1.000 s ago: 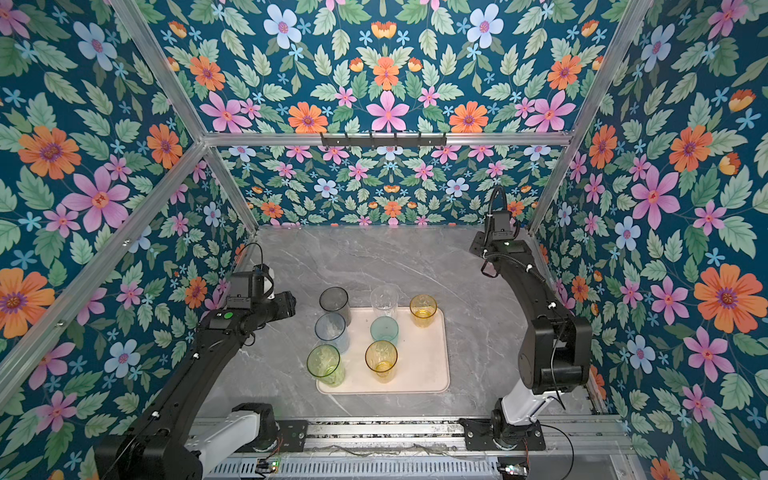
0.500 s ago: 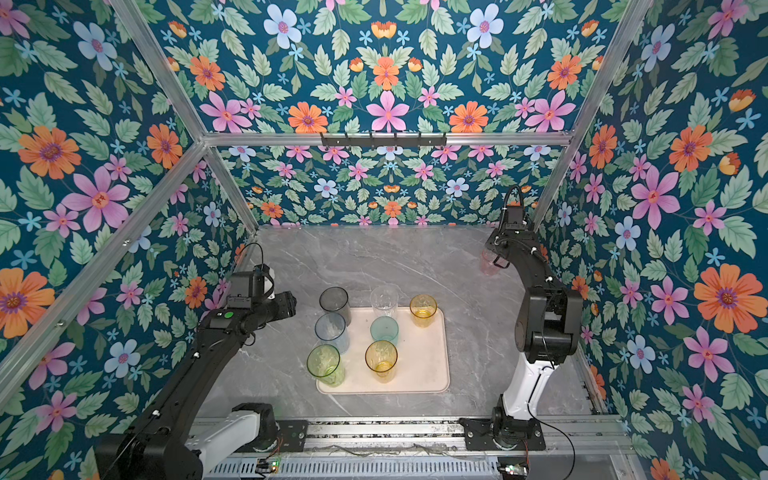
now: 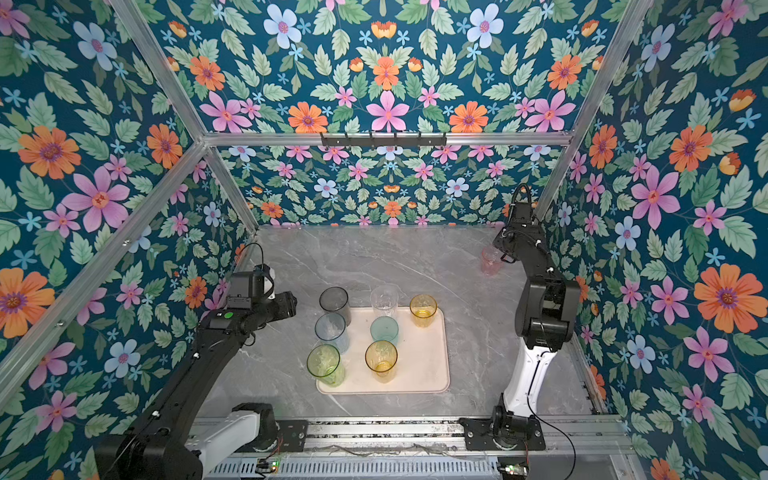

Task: Place the glasses into the tray
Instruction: 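Move the right gripper over the pink glass on the table, then lower the right gripper onto the pink glass rim and close it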

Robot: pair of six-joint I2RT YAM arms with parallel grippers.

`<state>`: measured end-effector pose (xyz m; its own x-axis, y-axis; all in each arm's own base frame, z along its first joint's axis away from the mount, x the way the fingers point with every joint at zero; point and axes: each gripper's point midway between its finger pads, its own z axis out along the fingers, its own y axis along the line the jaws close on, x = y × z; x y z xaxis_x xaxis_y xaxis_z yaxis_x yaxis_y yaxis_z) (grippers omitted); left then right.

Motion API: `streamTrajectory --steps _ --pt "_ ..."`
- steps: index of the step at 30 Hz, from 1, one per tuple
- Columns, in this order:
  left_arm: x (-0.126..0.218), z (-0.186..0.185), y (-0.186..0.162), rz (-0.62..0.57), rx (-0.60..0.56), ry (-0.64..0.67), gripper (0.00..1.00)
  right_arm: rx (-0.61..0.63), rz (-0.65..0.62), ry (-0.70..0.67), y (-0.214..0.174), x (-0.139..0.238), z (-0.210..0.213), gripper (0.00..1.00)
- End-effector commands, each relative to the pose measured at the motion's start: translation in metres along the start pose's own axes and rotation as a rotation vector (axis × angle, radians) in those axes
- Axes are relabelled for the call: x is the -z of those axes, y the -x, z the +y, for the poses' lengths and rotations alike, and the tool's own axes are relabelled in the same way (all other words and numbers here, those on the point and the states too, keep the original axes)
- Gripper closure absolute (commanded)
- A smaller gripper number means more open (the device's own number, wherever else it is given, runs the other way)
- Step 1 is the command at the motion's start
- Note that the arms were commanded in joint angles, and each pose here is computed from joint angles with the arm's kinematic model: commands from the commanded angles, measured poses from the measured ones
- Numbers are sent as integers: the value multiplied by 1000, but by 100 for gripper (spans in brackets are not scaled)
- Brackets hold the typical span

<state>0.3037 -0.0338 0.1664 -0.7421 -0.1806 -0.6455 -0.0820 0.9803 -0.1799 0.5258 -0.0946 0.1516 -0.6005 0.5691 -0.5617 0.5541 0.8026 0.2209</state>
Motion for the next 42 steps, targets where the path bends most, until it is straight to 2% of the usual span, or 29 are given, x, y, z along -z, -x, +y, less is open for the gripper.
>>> streamTrajectory --steps 1,19,30,39,42 --pt "0 -1 3 -14 -10 -5 32 6 10 -7 -3 1 -1 47" --pt "-2 -2 3 -8 -10 -7 32 7 61 -56 -19 -18 -14 47" --pt "-2 -1 3 -6 -11 -6 32 -18 108 -77 -34 -32 -23 52" --pt "-2 -1 2 -5 -12 -7 32 -31 125 -81 -42 -37 -25 63" --pt "-2 -2 3 -8 -11 -8 32 -26 124 -76 -43 -36 -25 71"
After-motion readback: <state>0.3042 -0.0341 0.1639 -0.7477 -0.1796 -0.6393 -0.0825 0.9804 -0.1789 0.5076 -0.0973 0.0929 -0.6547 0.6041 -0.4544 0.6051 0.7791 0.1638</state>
